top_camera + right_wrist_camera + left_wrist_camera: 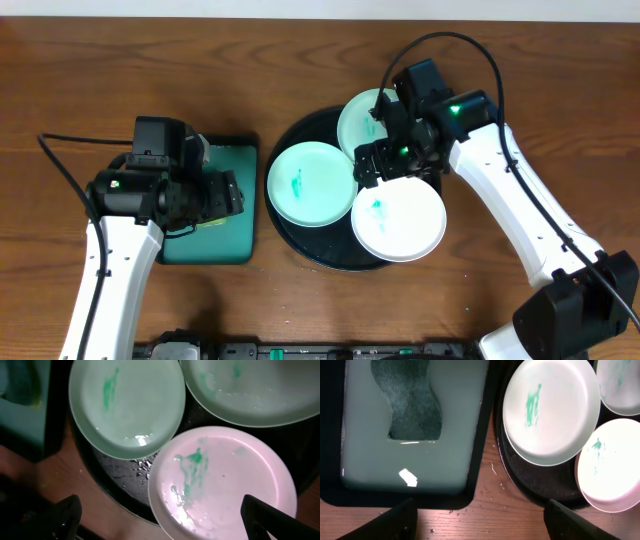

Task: Clean dirty plates on tray and stack at the side
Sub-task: 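Reach the right gripper to the plates and grip the left plate's rim, then grasp the green sponge with the left gripper and lift it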

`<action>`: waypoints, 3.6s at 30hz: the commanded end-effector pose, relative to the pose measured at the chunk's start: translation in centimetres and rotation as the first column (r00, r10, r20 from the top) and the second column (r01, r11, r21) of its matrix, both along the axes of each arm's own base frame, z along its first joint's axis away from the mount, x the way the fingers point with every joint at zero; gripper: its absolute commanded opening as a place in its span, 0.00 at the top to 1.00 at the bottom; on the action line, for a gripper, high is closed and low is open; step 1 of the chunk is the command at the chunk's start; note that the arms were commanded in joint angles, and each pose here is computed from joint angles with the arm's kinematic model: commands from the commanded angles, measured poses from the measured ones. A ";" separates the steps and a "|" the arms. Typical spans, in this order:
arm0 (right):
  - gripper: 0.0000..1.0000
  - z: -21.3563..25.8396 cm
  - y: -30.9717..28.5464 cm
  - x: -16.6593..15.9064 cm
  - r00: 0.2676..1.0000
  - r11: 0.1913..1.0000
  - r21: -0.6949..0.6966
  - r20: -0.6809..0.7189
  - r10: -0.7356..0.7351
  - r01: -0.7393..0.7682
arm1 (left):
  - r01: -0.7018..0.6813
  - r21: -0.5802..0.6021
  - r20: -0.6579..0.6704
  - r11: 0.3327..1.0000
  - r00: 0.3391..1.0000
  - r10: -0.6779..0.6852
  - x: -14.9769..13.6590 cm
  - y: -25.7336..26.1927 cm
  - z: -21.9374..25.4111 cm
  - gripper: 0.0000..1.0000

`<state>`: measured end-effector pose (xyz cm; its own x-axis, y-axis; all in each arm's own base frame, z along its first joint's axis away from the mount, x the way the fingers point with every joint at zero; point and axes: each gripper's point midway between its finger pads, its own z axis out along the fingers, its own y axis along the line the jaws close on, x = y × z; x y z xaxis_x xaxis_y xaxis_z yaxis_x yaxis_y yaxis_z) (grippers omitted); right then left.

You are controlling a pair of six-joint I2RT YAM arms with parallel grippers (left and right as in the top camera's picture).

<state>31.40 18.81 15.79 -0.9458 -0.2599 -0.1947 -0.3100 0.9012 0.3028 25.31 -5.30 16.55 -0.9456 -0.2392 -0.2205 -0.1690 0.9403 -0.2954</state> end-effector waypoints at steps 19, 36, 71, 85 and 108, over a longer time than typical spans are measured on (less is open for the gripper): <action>0.15 -5.0 2.4 1.0 0.945 0.946 0.004 -0.055 -0.322 0.323 | -0.002 -0.002 0.016 1.000 1.000 0.002 0.2 -0.1 0.6 0.03; 0.16 -13.3 6.3 2.9 0.965 0.966 0.086 -0.122 -0.233 0.244 | -0.002 -0.002 0.015 1.000 1.000 0.002 0.2 -0.1 0.6 0.03; 0.99 -17.3 4.2 2.0 0.942 0.946 0.023 -0.102 -0.319 0.323 | -0.007 0.013 0.017 1.000 1.000 0.007 0.3 0.2 0.5 0.11; 0.99 -17.4 4.0 1.5 0.942 0.948 0.008 -0.114 -0.316 0.319 | -0.137 0.241 -0.098 0.961 0.981 0.165 3.7 5.4 -6.1 0.36; 0.99 -17.6 3.7 0.9 0.945 0.953 -0.015 -0.130 -0.301 0.302 | -0.117 0.254 -0.299 0.960 0.934 0.193 6.0 6.6 -17.4 0.72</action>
<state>34.29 23.06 0.14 -0.9890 0.0692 -0.1310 0.0161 0.9293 0.3689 31.87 1.06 0.53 -0.9295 -0.3686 -0.0144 -0.3686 0.9296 -0.0009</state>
